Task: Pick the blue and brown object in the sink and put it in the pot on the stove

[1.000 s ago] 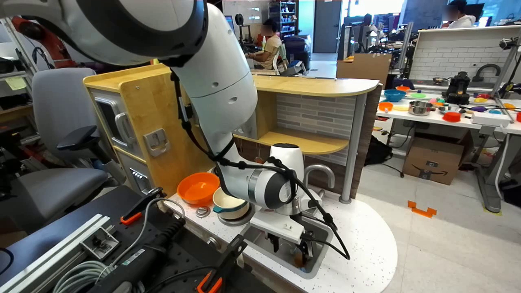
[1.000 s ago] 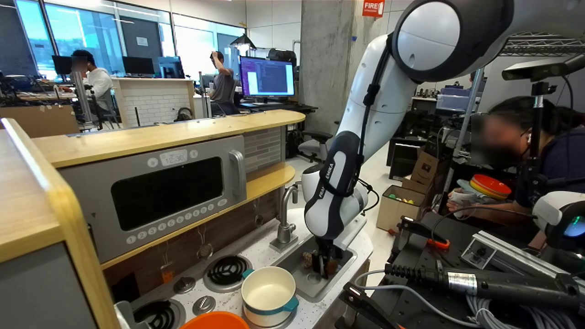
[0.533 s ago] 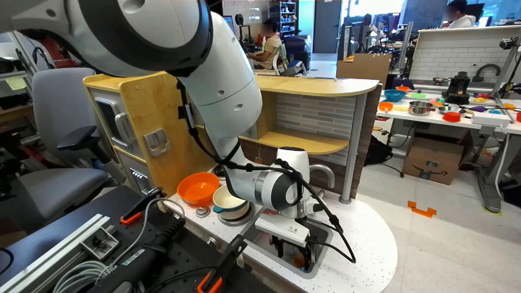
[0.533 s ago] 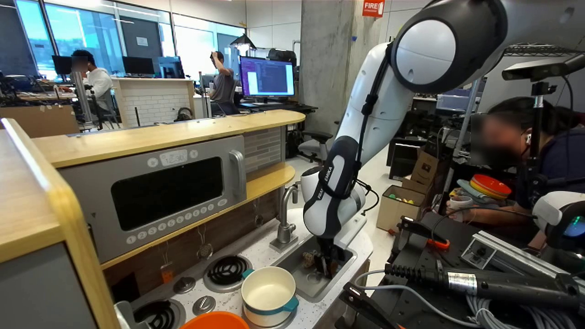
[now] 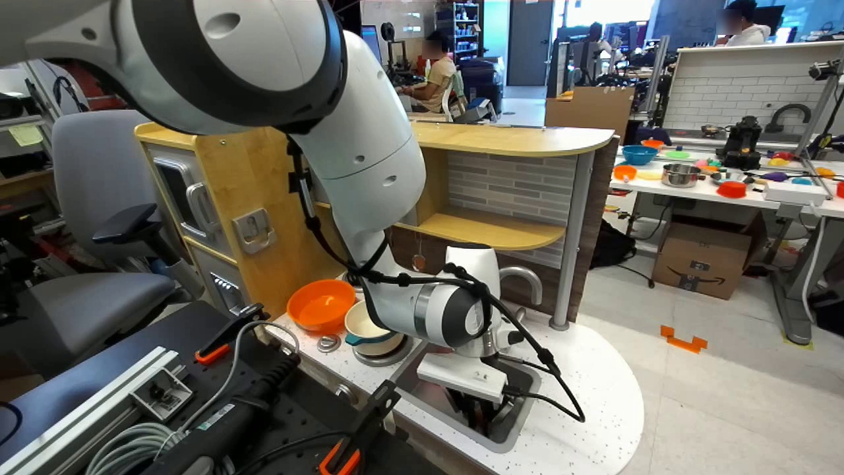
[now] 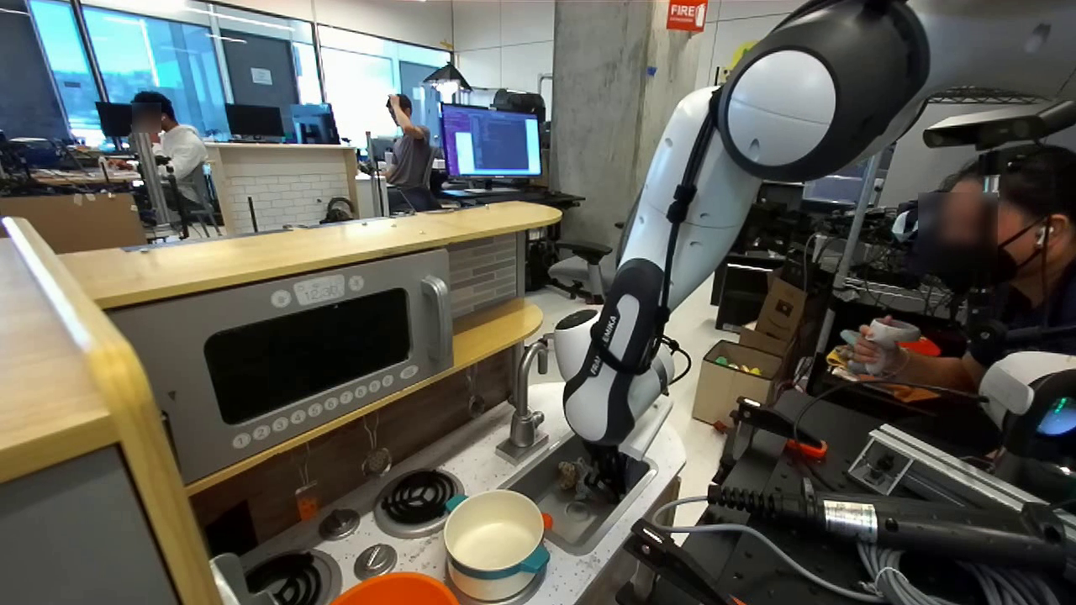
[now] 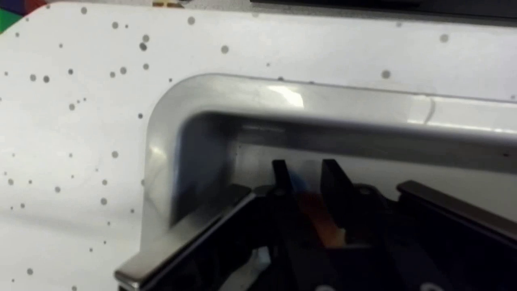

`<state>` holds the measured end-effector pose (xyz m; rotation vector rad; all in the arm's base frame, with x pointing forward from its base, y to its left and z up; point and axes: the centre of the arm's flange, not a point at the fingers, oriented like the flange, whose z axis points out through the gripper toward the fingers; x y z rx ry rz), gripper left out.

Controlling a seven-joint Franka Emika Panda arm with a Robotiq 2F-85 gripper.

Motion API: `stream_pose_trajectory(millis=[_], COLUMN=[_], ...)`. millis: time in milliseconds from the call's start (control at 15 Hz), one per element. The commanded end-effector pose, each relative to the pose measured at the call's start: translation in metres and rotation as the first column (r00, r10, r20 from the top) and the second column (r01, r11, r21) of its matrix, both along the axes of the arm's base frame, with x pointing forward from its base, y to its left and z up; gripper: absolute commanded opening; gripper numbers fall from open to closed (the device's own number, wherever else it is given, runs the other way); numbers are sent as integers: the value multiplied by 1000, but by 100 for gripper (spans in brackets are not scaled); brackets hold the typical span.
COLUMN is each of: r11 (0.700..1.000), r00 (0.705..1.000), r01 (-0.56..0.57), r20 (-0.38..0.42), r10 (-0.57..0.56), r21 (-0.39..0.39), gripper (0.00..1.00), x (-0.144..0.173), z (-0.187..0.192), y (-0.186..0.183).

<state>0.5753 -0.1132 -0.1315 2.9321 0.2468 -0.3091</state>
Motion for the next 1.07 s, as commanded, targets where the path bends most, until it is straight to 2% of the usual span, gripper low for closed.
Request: stream_pose_trajectory(millis=[0,267,467,733,1000], r11=[995,985,978,974,970], r00=[993,979,974,974,966], r01=[-92,-155,-174,-165,-163], r20=[73,147,168,182,230], r10=[89,142,154,136,120], r21=[37,78,113,155,182], gripper=[0,0,0,0,0], x=[-22,-50,-76,-111,-138], z=[48,93,122,158,201], y=[9,20,28,41,62])
